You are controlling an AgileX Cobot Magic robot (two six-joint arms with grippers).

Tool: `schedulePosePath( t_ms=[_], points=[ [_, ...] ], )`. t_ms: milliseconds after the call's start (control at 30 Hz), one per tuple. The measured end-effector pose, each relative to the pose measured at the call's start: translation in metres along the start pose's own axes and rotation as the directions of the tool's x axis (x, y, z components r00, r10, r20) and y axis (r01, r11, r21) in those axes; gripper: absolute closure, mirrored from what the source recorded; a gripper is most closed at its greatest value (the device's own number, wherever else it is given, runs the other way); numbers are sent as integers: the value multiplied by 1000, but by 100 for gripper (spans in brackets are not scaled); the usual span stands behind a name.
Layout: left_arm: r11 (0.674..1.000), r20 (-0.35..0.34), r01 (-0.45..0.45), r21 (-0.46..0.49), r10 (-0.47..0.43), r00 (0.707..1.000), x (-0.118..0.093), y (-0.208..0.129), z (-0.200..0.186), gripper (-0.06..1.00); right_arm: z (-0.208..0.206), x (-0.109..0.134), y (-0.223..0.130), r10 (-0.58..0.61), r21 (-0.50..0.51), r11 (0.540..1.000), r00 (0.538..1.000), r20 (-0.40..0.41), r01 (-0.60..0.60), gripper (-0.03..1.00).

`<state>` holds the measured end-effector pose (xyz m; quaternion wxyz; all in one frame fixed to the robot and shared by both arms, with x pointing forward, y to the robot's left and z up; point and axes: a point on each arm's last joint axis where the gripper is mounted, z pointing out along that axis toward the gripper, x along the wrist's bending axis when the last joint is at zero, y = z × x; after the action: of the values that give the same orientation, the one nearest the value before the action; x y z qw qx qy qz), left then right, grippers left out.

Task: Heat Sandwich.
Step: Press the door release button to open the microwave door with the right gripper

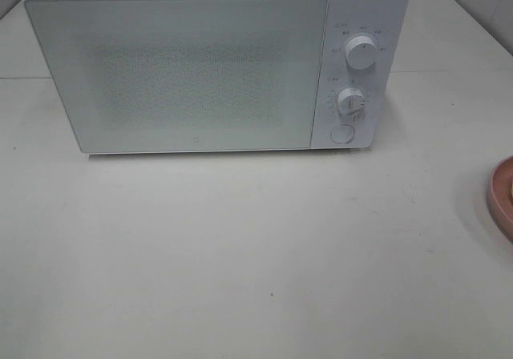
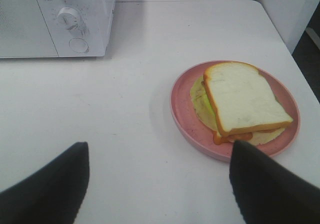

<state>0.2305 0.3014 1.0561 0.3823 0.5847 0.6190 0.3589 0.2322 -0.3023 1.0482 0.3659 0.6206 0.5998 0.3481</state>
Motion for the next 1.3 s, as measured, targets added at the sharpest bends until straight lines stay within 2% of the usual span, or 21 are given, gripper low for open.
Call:
schedulePosePath(
  t_ms=[700,933,1300],
  points=[
    [1000,0,0,0,0,1000,0,0,0,-3,-6,1,8,5,-19,1000,1000,-9,-5,22],
    [1000,0,0,0,0,1000,0,0,0,-3,11,2,27,2,45,999,1000,-11,-2,22],
    [1000,0,0,0,0,1000,0,0,0,-3,38,4,48,-2,63,998,1000,-13,3,22]
  ],
)
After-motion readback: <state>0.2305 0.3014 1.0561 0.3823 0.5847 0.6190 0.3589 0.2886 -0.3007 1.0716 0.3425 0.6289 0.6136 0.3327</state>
